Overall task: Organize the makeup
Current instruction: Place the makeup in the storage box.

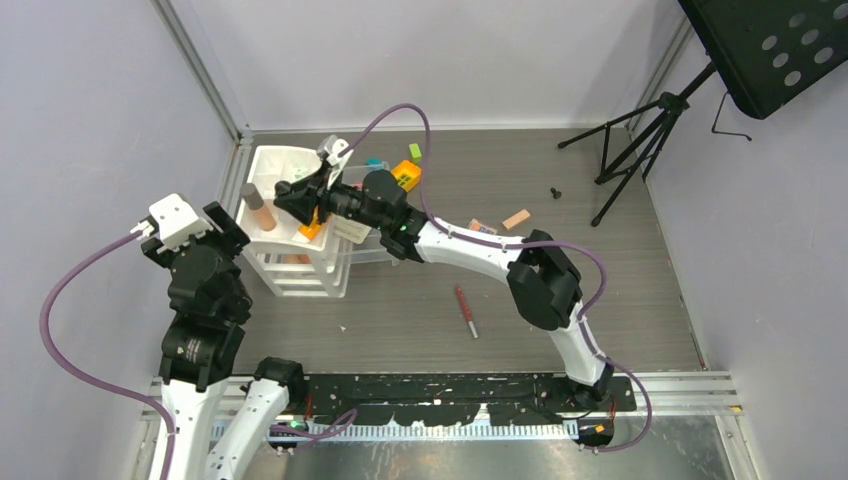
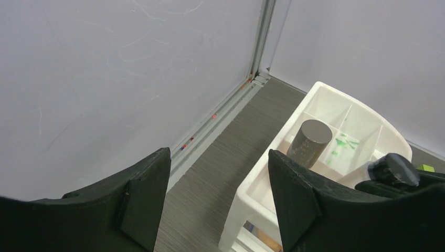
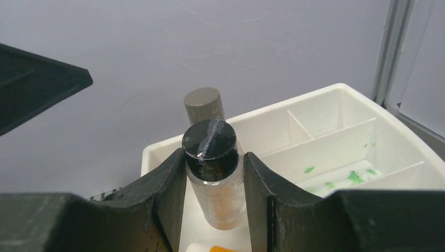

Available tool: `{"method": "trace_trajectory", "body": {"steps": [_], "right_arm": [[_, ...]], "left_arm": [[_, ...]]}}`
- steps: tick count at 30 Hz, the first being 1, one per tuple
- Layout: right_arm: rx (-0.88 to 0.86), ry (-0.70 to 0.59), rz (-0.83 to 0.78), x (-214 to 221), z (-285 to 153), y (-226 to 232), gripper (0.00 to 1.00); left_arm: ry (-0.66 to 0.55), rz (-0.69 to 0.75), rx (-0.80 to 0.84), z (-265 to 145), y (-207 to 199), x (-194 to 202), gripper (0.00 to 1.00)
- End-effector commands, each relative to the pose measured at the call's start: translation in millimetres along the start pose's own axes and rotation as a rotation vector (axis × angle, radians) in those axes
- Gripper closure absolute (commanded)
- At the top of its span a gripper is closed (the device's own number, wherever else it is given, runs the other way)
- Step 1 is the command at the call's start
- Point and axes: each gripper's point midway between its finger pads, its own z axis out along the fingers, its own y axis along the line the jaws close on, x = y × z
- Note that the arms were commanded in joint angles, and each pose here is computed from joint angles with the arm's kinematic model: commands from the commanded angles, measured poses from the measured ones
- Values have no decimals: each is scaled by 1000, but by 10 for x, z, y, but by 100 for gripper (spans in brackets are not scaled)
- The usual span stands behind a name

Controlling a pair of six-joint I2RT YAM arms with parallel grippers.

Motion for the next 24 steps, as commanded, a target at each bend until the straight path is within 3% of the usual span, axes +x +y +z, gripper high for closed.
{"method": "trace_trajectory", "body": {"steps": [1,24], "right_arm": [[-110,-195,-74,-656,75,300,89],[-107,-39,-201,51,294,157,84]], "left_arm": [[-45,-39,-14,-7,28,-120,30],[-43,-38,-3,3,-2,-113,29]]}}
